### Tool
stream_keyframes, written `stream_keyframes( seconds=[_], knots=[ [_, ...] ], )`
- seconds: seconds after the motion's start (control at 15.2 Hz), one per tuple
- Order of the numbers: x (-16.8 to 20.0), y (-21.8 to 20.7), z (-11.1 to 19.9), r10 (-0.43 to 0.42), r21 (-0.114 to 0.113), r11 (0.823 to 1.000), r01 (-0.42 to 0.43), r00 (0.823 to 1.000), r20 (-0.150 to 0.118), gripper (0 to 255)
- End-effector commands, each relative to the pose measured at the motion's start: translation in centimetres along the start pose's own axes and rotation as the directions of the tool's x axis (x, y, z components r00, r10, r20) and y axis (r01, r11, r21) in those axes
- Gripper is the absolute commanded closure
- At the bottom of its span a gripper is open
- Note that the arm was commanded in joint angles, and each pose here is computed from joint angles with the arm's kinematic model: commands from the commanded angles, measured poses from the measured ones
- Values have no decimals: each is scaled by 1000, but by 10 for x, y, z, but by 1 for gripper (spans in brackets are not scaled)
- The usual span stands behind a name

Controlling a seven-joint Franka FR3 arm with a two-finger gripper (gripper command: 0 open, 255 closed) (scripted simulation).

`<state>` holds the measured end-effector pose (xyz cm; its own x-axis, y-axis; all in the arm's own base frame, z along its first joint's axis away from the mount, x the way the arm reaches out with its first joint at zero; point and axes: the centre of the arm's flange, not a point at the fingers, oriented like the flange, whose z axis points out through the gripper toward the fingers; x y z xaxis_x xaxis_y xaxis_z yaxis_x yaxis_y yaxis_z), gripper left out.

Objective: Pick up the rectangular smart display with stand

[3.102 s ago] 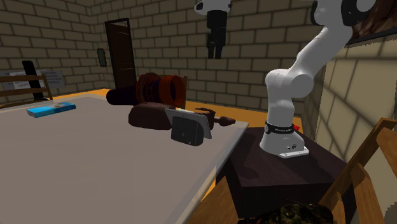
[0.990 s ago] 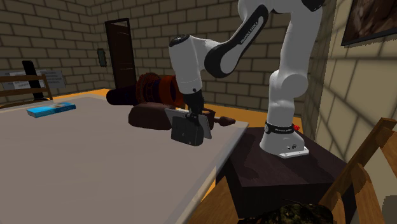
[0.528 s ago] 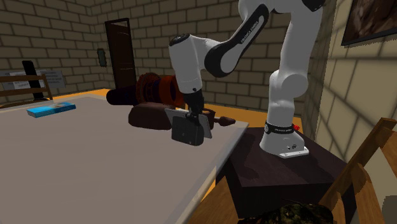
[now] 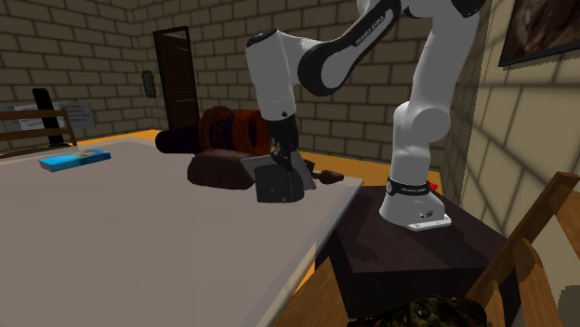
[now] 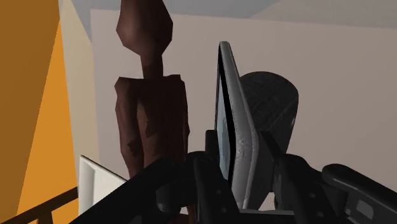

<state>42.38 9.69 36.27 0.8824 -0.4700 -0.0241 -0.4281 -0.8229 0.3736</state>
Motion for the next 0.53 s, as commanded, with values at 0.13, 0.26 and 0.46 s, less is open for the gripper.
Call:
stream_keyframes(
  seconds=[0.13,0.26,0.46],
  knots=[
    [0,8,-21,3,1,1000,-3,1000,-3,255],
    [0,12,-31,3,1,1000,-3,1000,-3,255],
    [-1,14,-36,3,1,1000,-3,1000,-3,255]
  ],
)
